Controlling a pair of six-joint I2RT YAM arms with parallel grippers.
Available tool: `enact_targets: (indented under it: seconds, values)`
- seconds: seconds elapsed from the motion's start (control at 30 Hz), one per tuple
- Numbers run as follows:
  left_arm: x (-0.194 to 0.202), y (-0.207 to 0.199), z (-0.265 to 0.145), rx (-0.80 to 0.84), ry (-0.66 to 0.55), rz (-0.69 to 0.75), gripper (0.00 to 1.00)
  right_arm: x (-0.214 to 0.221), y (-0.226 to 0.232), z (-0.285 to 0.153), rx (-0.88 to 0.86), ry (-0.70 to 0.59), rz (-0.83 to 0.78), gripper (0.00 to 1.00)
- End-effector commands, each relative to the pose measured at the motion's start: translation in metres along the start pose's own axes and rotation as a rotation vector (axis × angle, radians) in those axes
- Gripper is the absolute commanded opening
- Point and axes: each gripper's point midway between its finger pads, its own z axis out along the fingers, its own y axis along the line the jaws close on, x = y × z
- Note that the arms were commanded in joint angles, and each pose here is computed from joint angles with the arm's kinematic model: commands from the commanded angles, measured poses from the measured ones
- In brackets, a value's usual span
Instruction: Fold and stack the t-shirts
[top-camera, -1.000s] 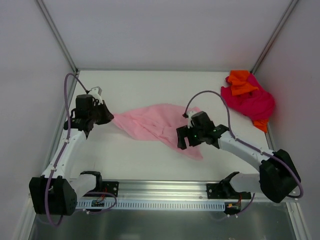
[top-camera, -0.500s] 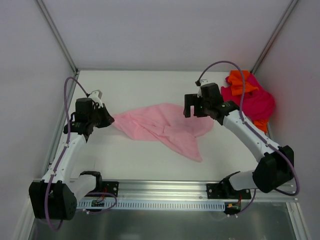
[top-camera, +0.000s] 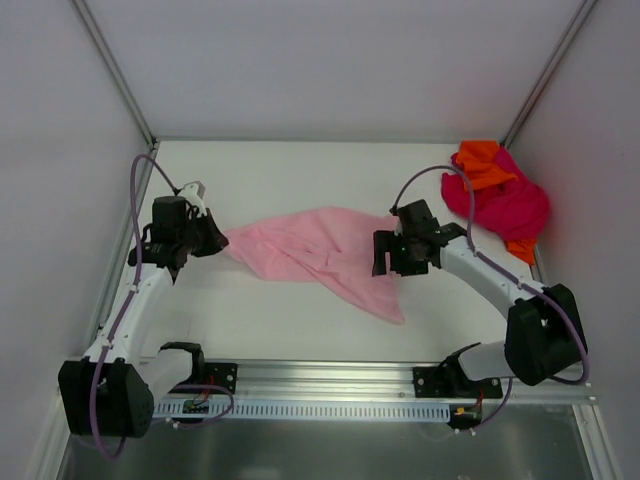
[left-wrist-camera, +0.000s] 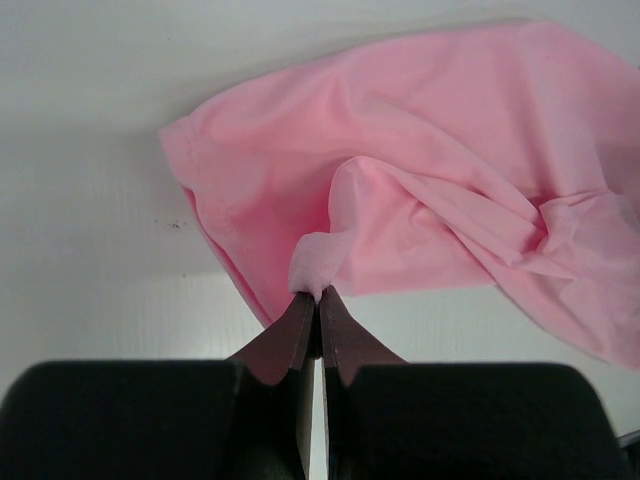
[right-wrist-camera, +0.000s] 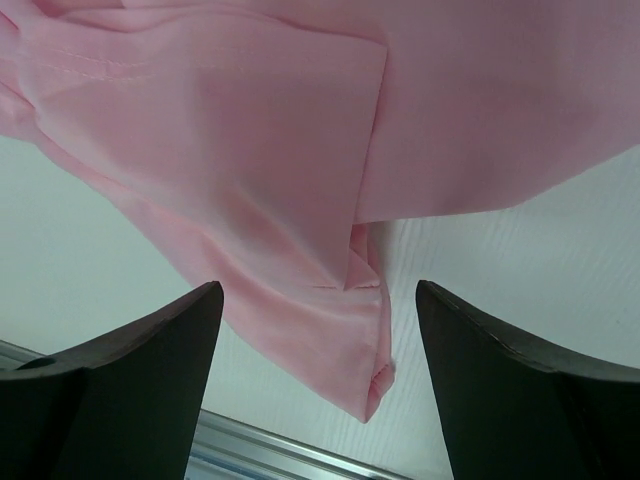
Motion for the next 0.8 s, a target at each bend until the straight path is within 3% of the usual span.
enact_targets:
  seconds: [0.0, 0.2, 0.3, 0.33, 0.43, 0.57, 0.7, 0.77]
  values:
    - [0.001, 0.004, 0.004, -0.007, 0.009, 0.009, 0.01, 0.002, 0.007, 0.007, -0.033, 0.004, 0.039, 0.82]
    - [0.003, 0.004, 0.005, -0.003, 0.023, 0.014, 0.01, 0.007, 0.021, 0.026, -0.071, 0.034, 0.036, 0.67]
    - [0.002, 0.005, 0.006, -0.007, 0.020, 0.013, 0.01, 0.010, 0.020, 0.028, -0.051, 0.042, 0.016, 0.41]
    - [0.002, 0.005, 0.006, -0.008, 0.018, 0.011, 0.01, 0.009, 0.022, 0.028, -0.051, 0.038, 0.003, 0.24]
    - [0.000, 0.005, 0.005, -0.007, 0.014, 0.016, 0.01, 0.000, 0.031, 0.019, -0.046, 0.000, -0.047, 0.01]
    - [-0.001, 0.003, 0.004, 0.001, 0.010, 0.020, 0.01, -0.014, 0.072, -0.011, -0.109, -0.100, -0.218, 0.01]
    - [-0.006, 0.003, 0.001, -0.003, -0.004, 0.034, 0.01, -0.008, 0.111, -0.034, -0.292, -0.193, -0.315, 0.01]
    - [-0.007, 0.002, 0.000, 0.000, -0.006, 0.041, 0.01, 0.012, 0.114, -0.034, -0.346, -0.192, -0.342, 0.09]
